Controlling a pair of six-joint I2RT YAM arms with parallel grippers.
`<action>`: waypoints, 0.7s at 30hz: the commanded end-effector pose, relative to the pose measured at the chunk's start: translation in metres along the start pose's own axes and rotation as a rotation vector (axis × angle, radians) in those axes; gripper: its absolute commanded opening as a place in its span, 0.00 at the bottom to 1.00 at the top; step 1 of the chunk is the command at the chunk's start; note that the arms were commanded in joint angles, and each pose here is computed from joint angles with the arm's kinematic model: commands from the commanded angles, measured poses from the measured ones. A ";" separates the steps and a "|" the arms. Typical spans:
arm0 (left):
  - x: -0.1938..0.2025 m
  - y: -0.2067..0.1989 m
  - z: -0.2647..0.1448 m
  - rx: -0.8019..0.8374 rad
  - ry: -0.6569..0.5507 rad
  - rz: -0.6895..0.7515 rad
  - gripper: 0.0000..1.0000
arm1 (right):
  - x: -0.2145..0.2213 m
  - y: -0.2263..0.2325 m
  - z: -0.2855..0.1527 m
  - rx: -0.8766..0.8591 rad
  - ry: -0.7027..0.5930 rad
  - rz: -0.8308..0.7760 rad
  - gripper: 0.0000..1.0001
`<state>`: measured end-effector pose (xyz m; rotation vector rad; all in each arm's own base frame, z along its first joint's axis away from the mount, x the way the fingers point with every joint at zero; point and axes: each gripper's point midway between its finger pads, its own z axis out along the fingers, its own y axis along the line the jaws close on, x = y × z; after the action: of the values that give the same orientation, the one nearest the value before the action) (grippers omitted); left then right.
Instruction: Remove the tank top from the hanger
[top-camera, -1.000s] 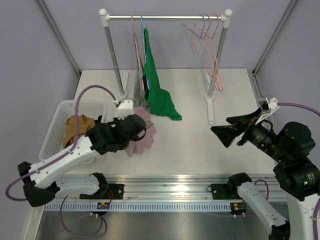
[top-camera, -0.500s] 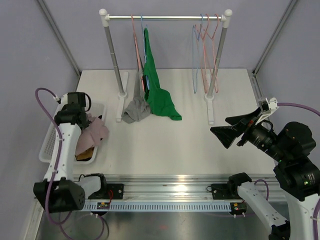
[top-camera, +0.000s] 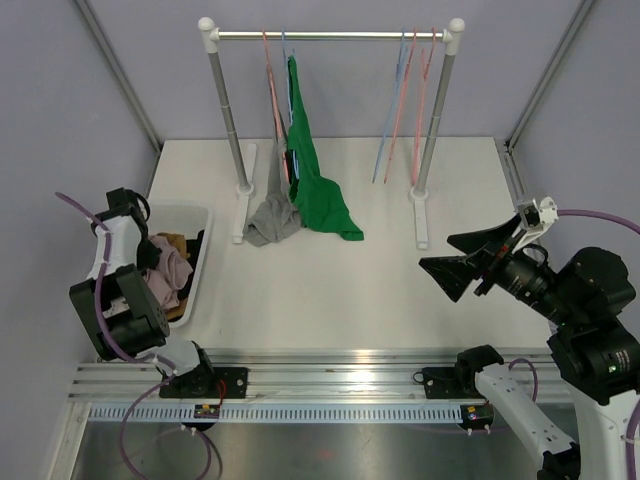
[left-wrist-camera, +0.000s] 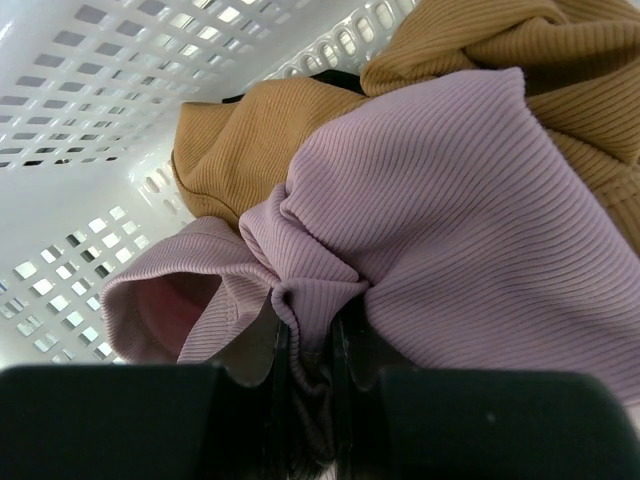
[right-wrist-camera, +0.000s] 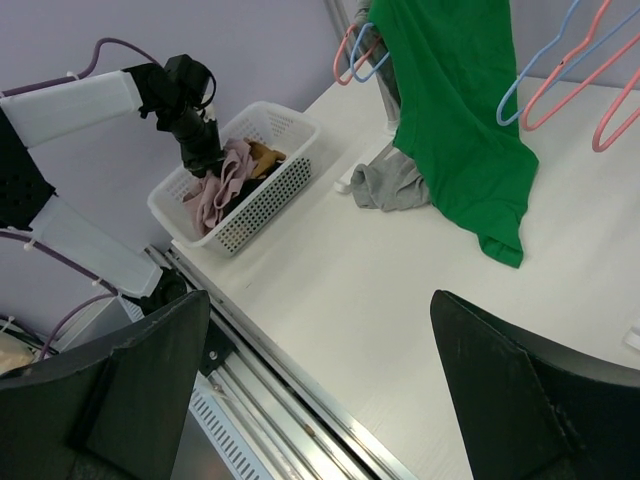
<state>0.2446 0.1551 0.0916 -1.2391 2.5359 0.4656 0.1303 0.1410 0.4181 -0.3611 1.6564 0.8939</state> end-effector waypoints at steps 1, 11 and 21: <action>-0.015 -0.021 0.001 0.075 -0.039 0.005 0.00 | -0.006 0.013 0.000 -0.076 -0.032 -0.021 1.00; -0.016 -0.018 -0.014 0.065 -0.068 0.009 0.48 | 0.004 0.006 0.012 -0.077 0.008 0.023 1.00; -0.033 -0.005 -0.114 0.267 -0.305 -0.064 0.99 | -0.024 -0.018 0.056 -0.001 0.016 0.153 1.00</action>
<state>0.2530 0.1420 0.1728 -1.1270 2.2793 0.3595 0.1676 0.1587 0.4018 -0.3020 1.7749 0.9761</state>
